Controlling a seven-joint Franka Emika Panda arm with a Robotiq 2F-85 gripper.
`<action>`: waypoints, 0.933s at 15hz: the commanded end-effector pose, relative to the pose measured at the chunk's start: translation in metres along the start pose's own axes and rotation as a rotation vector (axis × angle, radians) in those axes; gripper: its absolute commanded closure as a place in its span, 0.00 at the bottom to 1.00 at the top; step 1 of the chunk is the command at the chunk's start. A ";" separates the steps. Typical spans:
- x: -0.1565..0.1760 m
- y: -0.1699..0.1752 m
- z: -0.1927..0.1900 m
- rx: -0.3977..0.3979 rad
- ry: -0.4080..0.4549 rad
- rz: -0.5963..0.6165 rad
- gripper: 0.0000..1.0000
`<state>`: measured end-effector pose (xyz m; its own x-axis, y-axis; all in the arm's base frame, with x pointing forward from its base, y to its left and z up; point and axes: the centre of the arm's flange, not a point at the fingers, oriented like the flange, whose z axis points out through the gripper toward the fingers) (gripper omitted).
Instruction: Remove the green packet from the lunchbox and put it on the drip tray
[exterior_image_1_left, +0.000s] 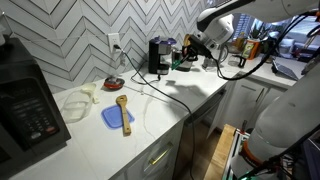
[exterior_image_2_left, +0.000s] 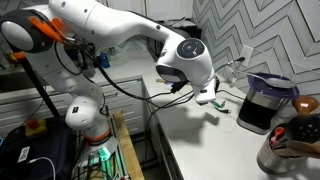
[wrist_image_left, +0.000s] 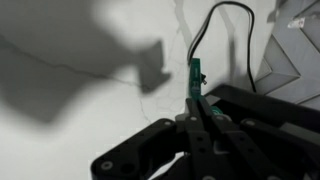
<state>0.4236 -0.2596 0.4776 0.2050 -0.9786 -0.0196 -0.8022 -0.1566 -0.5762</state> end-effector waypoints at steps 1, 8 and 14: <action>0.023 -0.021 0.018 0.080 0.084 0.166 0.99; 0.039 -0.012 0.035 0.108 0.141 0.357 0.94; 0.044 -0.021 0.063 0.078 0.347 0.461 0.99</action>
<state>0.4677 -0.2969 0.4477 -0.2721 -0.9586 -0.0840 -0.7239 0.2614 -0.6385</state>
